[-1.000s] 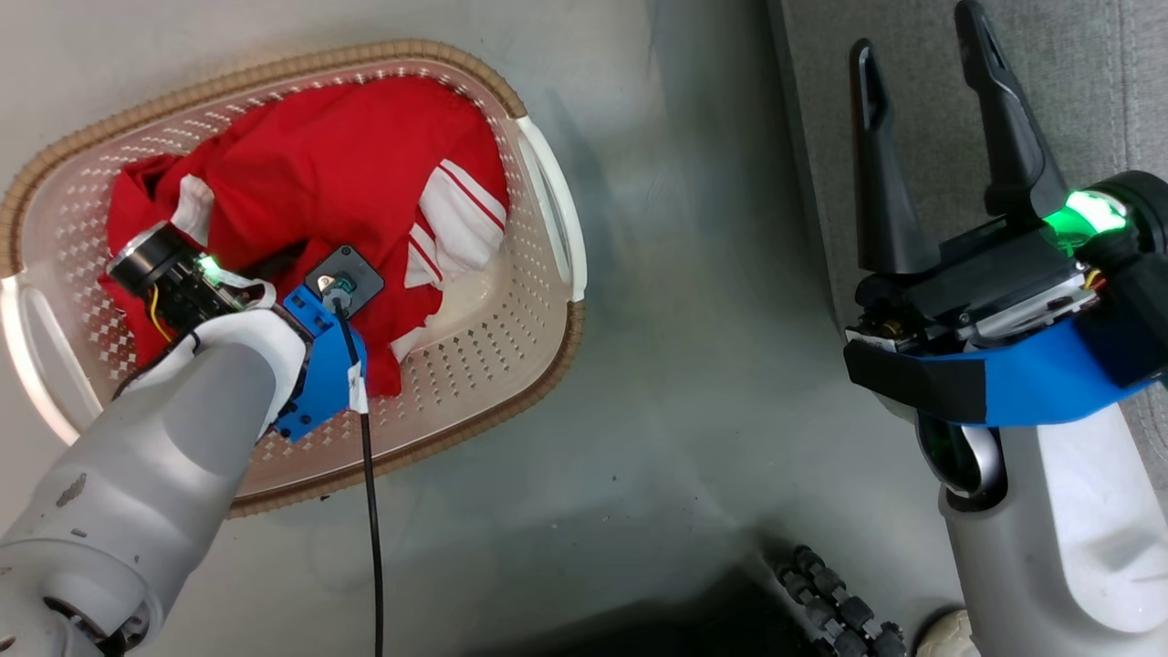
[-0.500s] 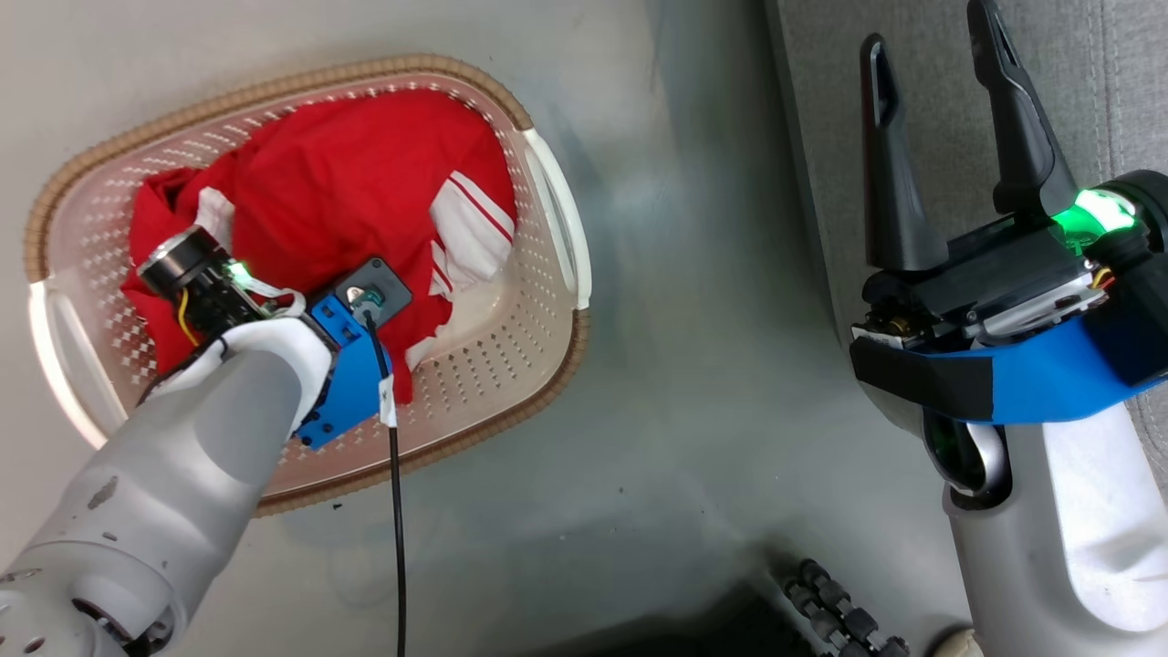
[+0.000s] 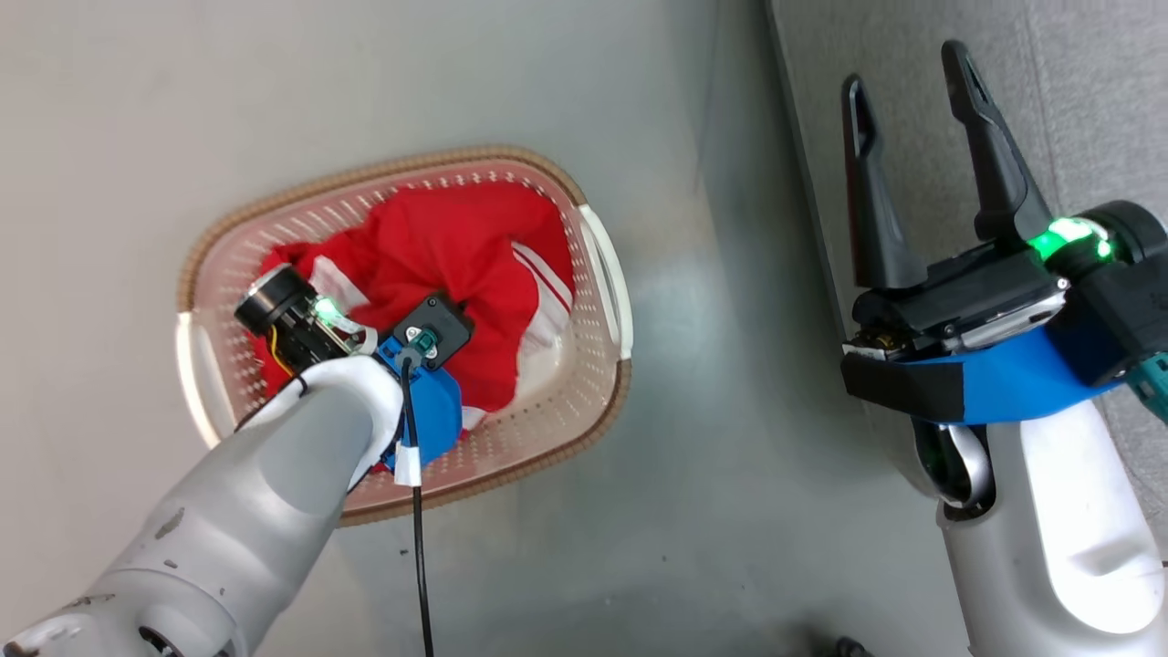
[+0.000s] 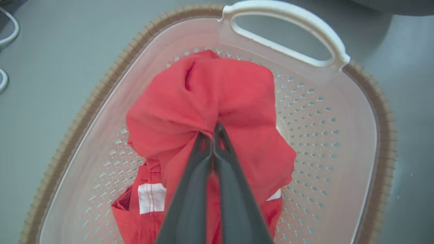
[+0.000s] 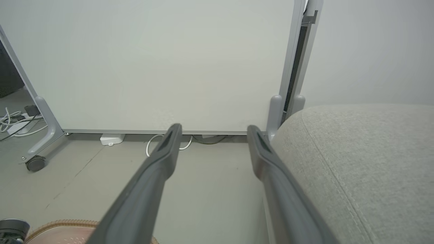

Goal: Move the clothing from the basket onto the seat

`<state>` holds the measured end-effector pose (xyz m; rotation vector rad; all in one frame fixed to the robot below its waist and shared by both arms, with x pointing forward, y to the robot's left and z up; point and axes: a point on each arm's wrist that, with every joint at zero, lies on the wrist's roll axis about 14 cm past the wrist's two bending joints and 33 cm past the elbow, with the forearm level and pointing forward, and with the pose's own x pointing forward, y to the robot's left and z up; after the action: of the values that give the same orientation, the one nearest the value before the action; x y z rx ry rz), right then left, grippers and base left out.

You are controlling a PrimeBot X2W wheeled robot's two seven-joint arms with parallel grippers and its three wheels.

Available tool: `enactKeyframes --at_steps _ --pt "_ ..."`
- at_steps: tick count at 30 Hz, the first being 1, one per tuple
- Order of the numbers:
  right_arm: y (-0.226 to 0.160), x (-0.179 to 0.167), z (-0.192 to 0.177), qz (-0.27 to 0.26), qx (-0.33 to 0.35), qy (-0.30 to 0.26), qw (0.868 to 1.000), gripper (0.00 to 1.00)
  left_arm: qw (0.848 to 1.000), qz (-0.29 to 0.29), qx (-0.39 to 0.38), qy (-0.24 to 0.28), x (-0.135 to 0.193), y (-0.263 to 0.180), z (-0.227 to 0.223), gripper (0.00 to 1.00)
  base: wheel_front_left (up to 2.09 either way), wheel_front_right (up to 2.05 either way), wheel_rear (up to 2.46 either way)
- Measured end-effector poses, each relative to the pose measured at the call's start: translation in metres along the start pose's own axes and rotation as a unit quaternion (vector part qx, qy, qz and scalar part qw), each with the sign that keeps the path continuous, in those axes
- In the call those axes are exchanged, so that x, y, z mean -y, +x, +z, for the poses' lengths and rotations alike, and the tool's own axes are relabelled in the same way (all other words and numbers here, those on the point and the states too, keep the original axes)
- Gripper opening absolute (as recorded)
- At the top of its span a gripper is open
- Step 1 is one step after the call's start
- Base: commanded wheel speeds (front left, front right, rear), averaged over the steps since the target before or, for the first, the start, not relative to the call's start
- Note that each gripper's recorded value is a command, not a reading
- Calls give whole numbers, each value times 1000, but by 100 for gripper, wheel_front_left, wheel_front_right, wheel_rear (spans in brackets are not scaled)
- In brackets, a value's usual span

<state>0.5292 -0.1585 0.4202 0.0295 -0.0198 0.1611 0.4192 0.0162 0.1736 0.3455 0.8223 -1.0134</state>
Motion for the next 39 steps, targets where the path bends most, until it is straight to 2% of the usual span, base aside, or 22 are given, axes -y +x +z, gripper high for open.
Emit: enactKeyframes --at_steps 7,15,23,39 --pt "-12 -11 33 6 22 1 1000 100 996 42 66 -31 -6 -38 48 0 0 0 0" --pt "-33 -23 69 13 47 2 999 100 979 96 172 -48 -15 -95 112 0 0 0 0" --pt "-53 -37 97 24 70 5 997 100 952 149 264 -46 -17 -155 160 0 0 0 0" --pt "-97 -53 129 33 96 14 995 100 887 228 401 -23 -9 -261 221 0 0 0 0"
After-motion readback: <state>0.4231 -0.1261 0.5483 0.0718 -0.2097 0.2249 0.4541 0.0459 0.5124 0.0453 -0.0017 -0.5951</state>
